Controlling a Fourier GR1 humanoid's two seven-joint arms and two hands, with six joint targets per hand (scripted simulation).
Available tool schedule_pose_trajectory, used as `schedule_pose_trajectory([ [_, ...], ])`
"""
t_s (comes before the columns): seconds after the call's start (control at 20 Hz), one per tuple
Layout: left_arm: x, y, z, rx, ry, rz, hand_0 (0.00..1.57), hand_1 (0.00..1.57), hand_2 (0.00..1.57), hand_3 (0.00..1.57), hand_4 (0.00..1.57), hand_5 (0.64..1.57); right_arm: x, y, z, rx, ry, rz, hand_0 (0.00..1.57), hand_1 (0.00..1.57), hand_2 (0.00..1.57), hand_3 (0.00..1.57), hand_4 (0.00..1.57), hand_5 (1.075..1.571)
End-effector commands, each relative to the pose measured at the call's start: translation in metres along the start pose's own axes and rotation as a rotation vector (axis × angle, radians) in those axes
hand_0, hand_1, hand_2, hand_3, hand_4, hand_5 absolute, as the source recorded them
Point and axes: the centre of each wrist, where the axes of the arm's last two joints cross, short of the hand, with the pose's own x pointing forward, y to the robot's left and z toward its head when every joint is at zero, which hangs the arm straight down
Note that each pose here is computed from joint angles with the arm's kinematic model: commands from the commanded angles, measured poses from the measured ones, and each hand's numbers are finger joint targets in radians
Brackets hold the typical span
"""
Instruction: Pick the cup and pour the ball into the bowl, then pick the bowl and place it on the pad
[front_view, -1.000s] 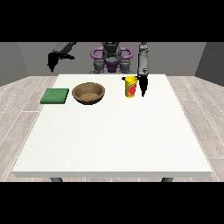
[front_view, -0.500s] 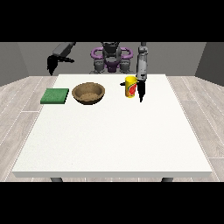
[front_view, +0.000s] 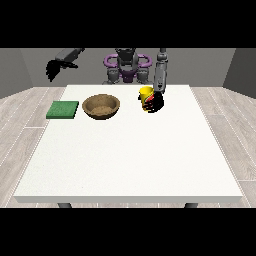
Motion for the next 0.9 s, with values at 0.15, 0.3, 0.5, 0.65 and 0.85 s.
schedule_pose_trajectory([
  [0.15,-0.001,0.002,-0.005,-0.141,0.148,-0.167,1.34,1.34,1.57,1.57,1.53,1.304,-0.030,-0.006,0.032,-0.043,0.191,-0.020,0.00,0.00,0.00,0.00,0.00,1.570],
  [0.3,0.006,0.051,-0.058,-0.127,0.101,-0.410,1.41,1.41,1.57,1.57,1.57,1.329,-0.034,-0.013,0.035,-0.048,0.232,-0.029,0.00,0.00,0.00,0.00,0.00,1.569],
  [0.5,0.034,0.068,-0.120,-0.177,0.111,-0.557,1.46,1.46,1.57,1.57,1.57,1.296,-0.042,-0.010,0.027,-0.079,0.241,-0.035,0.00,0.00,0.00,0.00,0.00,1.569],
  [0.65,0.038,0.083,-0.128,-0.222,0.119,-0.599,1.46,1.46,1.57,1.57,1.57,1.294,-0.052,-0.028,0.053,-0.096,0.258,-0.032,0.00,0.00,0.00,0.00,0.00,1.568],
  [0.85,0.048,0.045,-0.124,-0.267,0.172,-0.618,1.46,1.46,1.57,1.57,1.57,1.294,-0.064,-0.034,0.076,-0.119,0.302,-0.057,0.00,0.00,0.00,0.00,0.00,1.568],
])
